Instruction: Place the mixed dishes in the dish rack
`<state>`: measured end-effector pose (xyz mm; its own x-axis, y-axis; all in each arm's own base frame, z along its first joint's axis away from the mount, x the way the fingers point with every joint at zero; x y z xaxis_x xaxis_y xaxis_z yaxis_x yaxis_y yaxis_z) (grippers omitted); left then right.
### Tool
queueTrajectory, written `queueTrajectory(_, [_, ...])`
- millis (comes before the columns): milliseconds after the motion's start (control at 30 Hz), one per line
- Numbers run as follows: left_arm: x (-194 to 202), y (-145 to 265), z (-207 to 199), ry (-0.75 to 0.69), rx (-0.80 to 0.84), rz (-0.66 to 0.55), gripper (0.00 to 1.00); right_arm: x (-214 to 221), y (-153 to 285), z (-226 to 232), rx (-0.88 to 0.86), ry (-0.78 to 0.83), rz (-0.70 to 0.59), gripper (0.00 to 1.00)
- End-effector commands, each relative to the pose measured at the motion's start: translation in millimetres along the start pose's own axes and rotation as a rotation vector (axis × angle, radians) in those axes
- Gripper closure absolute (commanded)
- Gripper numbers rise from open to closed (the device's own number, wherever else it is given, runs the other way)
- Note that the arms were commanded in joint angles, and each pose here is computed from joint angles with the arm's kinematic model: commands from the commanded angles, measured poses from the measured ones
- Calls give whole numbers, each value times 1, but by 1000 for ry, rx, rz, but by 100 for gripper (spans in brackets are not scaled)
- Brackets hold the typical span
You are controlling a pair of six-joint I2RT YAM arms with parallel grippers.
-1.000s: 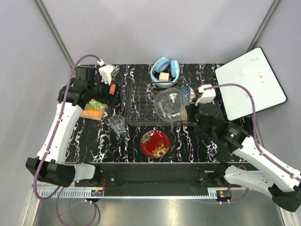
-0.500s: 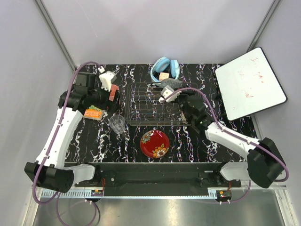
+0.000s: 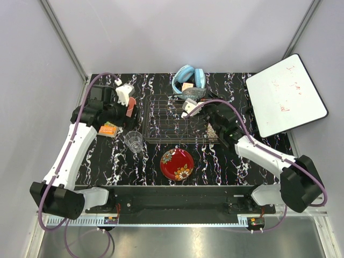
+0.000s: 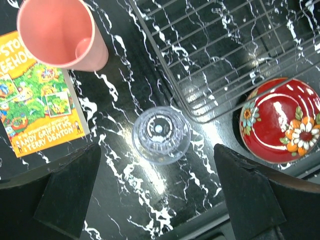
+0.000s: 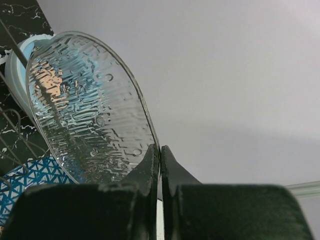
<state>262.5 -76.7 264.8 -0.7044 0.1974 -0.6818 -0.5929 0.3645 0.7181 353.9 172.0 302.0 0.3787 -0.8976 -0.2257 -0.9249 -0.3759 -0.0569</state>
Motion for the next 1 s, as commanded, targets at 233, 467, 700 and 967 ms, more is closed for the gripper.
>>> queueTrajectory(233, [-20, -13, 0, 6, 28, -50, 1, 16, -23, 37, -90, -17, 4, 100])
queueTrajectory(467, [-19, -18, -1, 2, 51, -48, 1, 27, -34, 55, -91, -9, 43, 100])
queueTrajectory(700, [-23, -22, 1, 10, 43, -40, 1, 39, -29, 71, -119, 15, 90, 100])
queueTrajectory(967, [-18, -28, 2, 21, 44, -16, 1, 43, -21, 44, -53, 66, 79, 100])
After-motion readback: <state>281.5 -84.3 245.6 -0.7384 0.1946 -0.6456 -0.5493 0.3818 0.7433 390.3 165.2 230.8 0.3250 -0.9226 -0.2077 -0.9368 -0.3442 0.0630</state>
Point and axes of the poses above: each gripper's point midway between its finger pads, its own y axis back along the fingers, its own z axis along the line the jaws close on, x = y × z, the point moved 5 cm from there along y, back along the fingers, and after that the axes turned 8 degrees about y, right-handed, at the moved point
